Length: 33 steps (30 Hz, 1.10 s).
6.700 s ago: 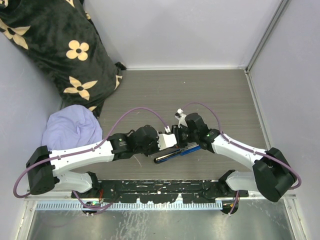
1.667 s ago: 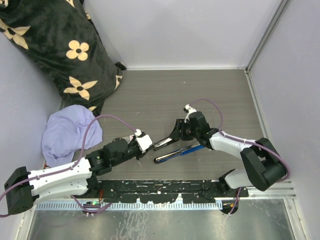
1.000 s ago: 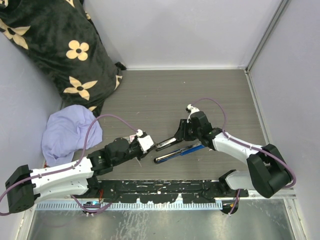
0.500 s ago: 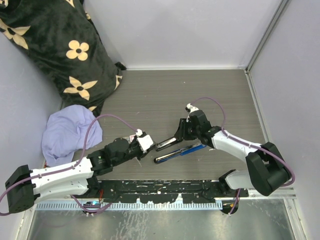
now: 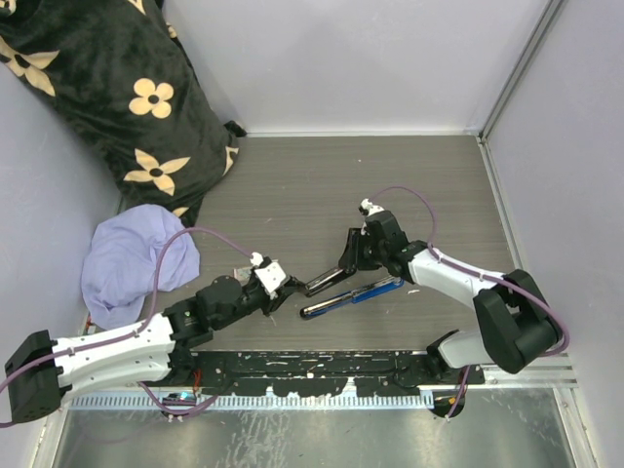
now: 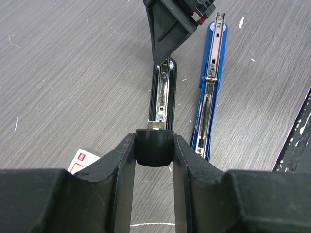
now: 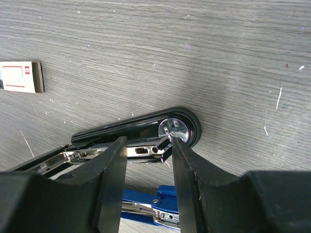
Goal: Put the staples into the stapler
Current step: Open the stapler at the center of the board.
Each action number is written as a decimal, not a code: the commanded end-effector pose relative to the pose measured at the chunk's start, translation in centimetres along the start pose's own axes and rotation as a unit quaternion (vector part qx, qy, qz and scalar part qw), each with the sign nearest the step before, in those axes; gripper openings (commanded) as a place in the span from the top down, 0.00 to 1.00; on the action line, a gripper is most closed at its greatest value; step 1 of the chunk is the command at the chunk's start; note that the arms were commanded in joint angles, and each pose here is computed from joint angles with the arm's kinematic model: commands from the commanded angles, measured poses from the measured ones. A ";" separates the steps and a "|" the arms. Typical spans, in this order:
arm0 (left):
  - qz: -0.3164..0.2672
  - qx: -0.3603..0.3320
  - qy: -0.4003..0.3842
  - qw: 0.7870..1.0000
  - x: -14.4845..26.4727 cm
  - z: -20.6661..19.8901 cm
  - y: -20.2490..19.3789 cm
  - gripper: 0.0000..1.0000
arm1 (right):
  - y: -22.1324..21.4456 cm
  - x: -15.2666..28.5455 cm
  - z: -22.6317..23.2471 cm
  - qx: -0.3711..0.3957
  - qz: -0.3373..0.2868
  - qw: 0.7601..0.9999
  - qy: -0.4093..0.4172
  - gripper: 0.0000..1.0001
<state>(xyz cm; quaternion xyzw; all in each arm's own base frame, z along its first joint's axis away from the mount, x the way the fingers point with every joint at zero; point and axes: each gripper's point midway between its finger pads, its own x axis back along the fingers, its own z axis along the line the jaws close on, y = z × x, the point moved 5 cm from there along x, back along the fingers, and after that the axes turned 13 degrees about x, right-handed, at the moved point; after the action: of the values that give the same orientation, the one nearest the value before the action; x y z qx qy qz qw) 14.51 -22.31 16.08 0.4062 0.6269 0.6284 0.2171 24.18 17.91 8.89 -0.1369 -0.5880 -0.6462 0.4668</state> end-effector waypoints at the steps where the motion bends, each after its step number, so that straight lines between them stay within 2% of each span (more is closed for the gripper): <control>1: 0.016 -0.007 0.016 1.000 -0.1 0.7 -1.4 1.00 | -4.5 0.1 -3.9 0.011 0.106 0.988 -0.110 0.58; 9: 0.032 -0.051 -0.019 0.998 -2.1 -0.4 0.3 1.00 | -3.6 0.7 -2.3 0.013 0.115 0.991 -0.059 0.52; 13: 0.055 -0.066 -0.021 0.996 -2.9 -0.5 0.5 1.00 | -3.5 1.3 -2.2 0.026 0.129 0.990 -0.057 0.46; 17: 0.048 -0.072 -0.023 0.996 -3.1 -0.5 0.6 1.00 | -3.3 2.0 -2.5 0.036 0.131 0.988 -0.068 0.42; 21: 0.046 -0.074 -0.030 0.996 -2.8 -0.6 0.5 1.00 | -2.3 2.6 -2.5 0.030 0.105 0.991 -0.080 0.37; 26: 0.045 -0.075 -0.037 0.995 -2.4 -0.7 0.7 1.00 | 0.8 4.5 -1.1 0.019 0.043 0.998 -0.052 0.33; 33: 0.046 -0.082 -0.043 0.995 -2.7 -0.9 1.2 1.00 | 3.0 6.7 1.2 0.019 0.018 1.000 0.014 0.37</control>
<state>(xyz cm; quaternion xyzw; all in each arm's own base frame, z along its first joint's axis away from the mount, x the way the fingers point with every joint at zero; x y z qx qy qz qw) 15.34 -25.59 17.01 0.4415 0.5601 0.6513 0.2590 22.52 16.20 13.45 -0.1547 -0.5975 -0.6206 0.4837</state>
